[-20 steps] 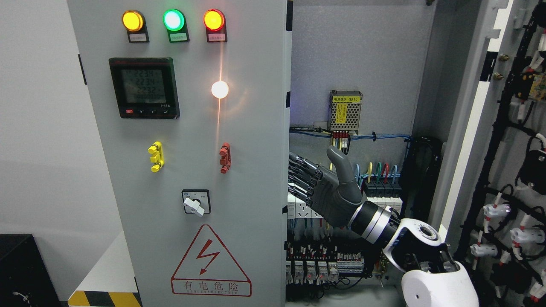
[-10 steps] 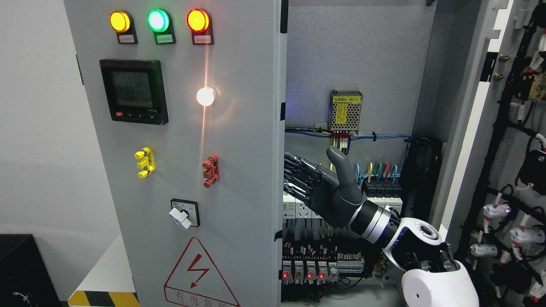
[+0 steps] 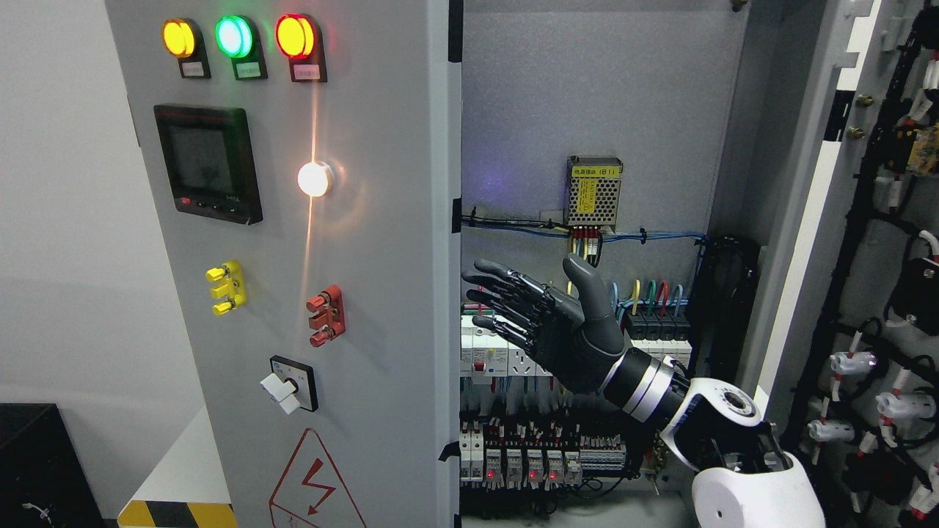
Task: Open door with both hands
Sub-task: 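Pull the door panel toward the robot with the right hand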
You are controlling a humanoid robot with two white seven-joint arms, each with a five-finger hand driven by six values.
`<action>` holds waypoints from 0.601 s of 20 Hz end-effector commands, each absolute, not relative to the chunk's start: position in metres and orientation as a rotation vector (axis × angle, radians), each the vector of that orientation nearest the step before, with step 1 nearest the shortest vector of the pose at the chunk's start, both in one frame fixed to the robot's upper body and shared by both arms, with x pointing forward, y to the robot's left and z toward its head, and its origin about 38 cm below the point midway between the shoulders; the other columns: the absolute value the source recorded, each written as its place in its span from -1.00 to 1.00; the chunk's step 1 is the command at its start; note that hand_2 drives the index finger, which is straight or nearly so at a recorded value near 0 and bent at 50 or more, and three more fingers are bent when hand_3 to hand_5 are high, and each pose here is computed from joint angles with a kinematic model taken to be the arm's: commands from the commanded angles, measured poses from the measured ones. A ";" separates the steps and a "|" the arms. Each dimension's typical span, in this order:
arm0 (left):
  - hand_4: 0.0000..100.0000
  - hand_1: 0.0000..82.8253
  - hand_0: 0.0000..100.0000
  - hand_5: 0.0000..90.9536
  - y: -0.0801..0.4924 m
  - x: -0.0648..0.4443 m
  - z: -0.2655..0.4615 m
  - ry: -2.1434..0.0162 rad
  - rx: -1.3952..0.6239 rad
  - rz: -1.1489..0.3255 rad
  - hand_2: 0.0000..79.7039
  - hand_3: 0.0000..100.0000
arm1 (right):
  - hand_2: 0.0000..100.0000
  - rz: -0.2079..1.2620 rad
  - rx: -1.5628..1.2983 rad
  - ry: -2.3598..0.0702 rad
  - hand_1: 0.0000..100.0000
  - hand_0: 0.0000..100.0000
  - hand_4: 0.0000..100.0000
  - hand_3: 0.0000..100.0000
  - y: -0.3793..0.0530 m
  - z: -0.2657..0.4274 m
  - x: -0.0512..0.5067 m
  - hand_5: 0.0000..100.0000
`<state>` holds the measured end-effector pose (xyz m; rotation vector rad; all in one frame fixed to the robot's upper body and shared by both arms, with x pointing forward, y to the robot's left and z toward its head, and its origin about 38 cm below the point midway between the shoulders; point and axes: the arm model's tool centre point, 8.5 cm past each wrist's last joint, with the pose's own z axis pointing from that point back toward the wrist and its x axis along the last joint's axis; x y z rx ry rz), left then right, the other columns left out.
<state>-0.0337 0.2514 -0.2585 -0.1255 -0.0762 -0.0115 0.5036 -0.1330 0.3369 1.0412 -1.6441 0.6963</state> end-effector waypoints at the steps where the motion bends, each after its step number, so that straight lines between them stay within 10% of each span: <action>1: -1.00 -1.00 -1.00 -1.00 0.252 -0.034 -0.258 -0.076 -0.124 -0.012 -1.00 -1.00 | -1.00 0.746 1.050 -1.673 -1.00 -1.00 -1.00 -1.00 -0.133 0.341 0.487 -1.00; 12: -1.00 -1.00 -1.00 -1.00 0.253 -0.034 -0.258 -0.075 -0.117 -0.013 -1.00 -1.00 | -1.00 0.892 1.112 -1.636 -1.00 -1.00 -1.00 -1.00 -0.119 0.335 0.463 -1.00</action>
